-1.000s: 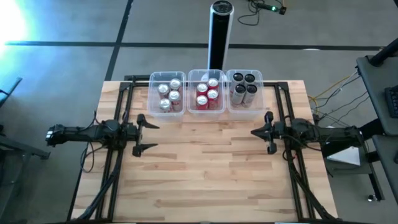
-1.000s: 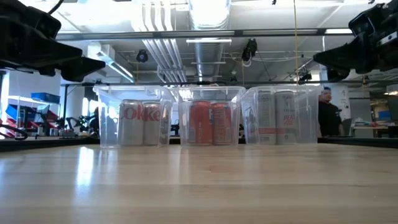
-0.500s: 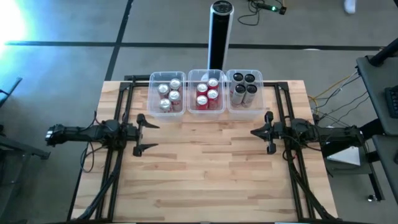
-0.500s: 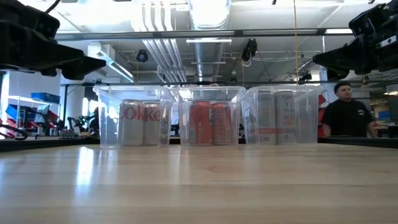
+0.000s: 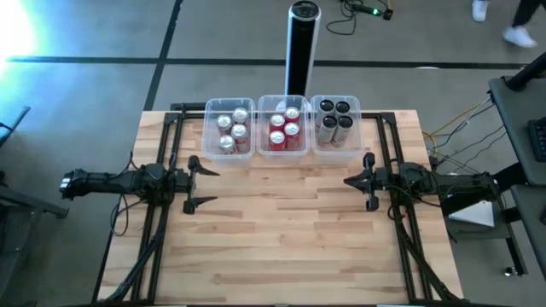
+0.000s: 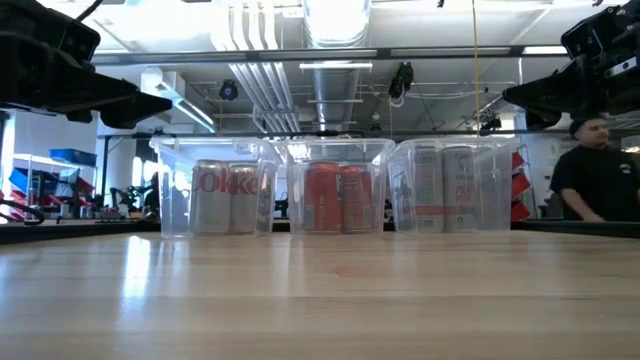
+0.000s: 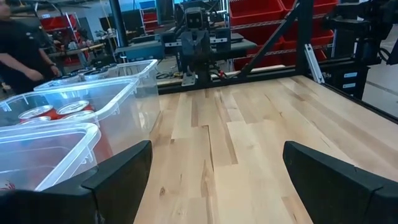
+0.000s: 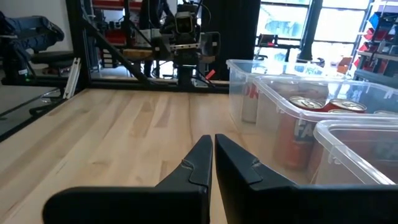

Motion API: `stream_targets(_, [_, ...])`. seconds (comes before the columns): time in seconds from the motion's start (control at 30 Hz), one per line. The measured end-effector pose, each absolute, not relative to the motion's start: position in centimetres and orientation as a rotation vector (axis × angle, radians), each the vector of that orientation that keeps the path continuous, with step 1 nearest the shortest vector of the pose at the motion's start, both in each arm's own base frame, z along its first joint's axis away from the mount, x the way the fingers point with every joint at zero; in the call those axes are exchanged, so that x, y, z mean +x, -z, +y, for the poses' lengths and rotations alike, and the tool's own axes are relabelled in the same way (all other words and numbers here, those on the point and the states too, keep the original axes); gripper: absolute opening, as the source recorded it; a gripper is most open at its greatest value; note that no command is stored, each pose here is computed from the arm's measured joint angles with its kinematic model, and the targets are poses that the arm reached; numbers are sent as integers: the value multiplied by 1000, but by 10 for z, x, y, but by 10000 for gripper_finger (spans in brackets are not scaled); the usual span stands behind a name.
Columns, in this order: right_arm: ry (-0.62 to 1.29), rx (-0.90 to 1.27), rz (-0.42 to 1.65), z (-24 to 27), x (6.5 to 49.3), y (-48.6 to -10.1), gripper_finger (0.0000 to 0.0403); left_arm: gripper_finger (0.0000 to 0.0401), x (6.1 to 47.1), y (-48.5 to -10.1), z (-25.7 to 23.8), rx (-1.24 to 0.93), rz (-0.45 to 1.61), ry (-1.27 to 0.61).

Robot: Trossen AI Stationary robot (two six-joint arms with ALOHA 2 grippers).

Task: Sort soda cans
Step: Return to Home Position

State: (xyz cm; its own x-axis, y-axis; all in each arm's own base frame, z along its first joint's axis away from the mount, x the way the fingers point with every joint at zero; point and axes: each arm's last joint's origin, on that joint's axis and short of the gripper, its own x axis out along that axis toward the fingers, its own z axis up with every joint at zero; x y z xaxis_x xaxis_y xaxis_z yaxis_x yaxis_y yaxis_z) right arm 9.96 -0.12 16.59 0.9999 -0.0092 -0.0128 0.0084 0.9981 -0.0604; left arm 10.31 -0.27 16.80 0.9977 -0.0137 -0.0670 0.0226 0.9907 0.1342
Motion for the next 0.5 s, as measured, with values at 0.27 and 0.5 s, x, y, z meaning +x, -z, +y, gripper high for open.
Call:
stream_targets(0.27, [8,-62,13,-1,100,-166,12,346,104,-167,-3,135,83,19])
stream_targets(0.5, [8,-60,13,-1,100,-166,12,346,105,-165,-3,136,98,21])
